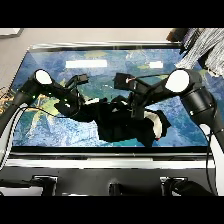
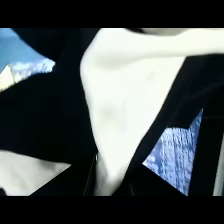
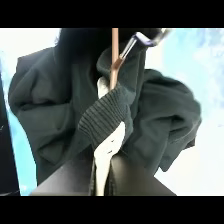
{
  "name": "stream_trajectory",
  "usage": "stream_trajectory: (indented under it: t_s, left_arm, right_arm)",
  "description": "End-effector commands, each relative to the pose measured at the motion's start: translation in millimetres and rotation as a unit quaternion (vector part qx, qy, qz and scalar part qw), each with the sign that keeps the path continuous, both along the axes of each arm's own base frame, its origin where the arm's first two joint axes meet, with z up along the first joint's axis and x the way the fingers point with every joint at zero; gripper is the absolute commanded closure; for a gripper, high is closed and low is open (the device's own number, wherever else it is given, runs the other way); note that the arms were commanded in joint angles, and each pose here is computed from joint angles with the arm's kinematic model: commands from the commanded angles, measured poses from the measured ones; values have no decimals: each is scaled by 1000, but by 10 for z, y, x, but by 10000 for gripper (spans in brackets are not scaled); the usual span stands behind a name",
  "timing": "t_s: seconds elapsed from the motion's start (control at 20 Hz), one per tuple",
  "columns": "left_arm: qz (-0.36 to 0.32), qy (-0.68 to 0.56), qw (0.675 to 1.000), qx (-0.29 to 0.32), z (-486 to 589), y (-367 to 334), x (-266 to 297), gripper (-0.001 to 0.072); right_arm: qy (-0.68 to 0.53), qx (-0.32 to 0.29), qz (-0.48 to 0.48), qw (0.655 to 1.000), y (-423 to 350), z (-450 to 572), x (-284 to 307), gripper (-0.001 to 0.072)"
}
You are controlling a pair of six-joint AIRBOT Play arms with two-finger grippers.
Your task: Fold the clothes and pants, and hang the long-sleeved shirts on hangers.
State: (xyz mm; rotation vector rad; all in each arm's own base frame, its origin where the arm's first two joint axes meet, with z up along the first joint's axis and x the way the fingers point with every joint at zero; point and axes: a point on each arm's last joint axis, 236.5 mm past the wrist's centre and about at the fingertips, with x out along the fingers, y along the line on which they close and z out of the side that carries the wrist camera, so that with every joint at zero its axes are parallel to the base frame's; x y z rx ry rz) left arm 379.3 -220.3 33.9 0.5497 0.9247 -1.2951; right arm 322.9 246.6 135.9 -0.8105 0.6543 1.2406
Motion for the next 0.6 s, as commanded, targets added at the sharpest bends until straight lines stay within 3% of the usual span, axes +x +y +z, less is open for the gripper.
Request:
stream_trajectory:
  t_s: [0.0,0.15,0.25,0.4,0.55]
  left_arm:
    - [-20,-14,1000,-5,57,-12,-19,678]
    - [-17,-36,999,-9,248,10,-29,679]
    - [-16,-50,999,-12,370,26,-41,680]
    - [-16,-68,997,-16,518,30,-69,681]
    - [-16,-83,996,-19,641,36,-94,682]
  right_arm:
    - [5,3,3,1000,7,29,-55,657]
    - [6,8,-11,1000,-4,81,-64,644]
    - [-5,17,-30,999,-45,222,-84,487]
    - [-32,16,-108,993,-323,481,-59,321]
    - [-62,21,-188,980,-819,806,-94,309]
